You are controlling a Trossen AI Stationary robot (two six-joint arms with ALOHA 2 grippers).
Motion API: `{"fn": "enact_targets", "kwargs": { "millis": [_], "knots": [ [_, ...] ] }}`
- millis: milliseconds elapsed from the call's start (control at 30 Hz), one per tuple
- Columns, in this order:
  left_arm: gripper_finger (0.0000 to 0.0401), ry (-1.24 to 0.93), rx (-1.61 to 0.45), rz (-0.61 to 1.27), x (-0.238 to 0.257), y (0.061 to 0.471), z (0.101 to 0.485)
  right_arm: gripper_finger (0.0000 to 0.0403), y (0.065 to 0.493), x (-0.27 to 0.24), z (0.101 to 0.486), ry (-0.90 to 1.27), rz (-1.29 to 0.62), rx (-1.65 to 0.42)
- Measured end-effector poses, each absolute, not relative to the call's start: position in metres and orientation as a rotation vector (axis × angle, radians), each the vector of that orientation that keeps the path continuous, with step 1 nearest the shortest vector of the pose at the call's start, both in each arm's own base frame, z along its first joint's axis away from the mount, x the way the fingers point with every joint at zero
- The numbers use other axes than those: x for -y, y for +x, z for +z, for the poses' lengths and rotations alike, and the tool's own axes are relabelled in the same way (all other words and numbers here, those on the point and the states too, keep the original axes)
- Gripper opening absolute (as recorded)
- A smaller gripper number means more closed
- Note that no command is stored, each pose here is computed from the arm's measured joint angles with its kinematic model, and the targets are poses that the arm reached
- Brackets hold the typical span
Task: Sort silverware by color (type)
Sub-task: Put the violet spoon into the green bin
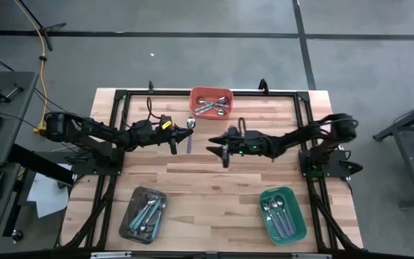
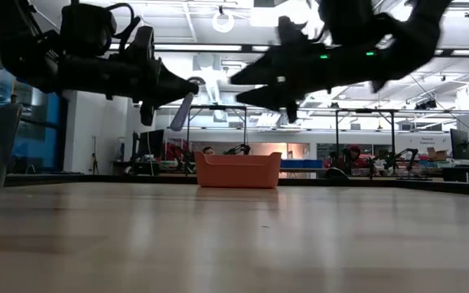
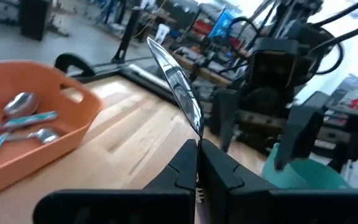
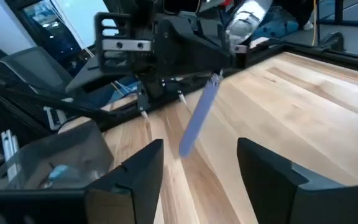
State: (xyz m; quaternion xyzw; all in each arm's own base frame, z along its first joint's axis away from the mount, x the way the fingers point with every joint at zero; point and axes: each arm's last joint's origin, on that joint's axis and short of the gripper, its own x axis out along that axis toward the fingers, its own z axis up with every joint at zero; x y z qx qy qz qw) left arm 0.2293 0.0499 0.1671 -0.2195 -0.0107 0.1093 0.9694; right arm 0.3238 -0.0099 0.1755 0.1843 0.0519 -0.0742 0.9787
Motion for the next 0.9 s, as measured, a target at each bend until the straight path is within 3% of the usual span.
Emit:
{"fn": "enact_targets", "kwargs": {
  "millis": [333, 567, 667, 833, 900],
  "knots": [
    [0.0, -0.388, 0.081, 0.115, -0.049, 0.234, 0.166, 0.0189, 0.392, 0.026, 0.17, 0.402, -0.065, -0.106],
    [0.0, -0.381, 0.118, 0.079, -0.048, 0.235, 0.169, 0.018, 0.415, 0.025, 0.18, 0.335, 0.003, -0.113],
    [0.0, -0.383, 0.119, 0.074, -0.048, 0.235, 0.17, 0.0146, 0.416, 0.023, 0.18, 0.317, 0.004, -0.127],
    [0.0, -0.371, 0.122, 0.061, -0.047, 0.235, 0.17, 0.0036, 0.416, 0.023, 0.179, 0.327, -0.006, -0.143],
    [0.0, -0.354, 0.123, 0.053, -0.047, 0.235, 0.171, 0.0013, 0.416, 0.023, 0.178, 0.33, -0.009, -0.147]
  ]
}}
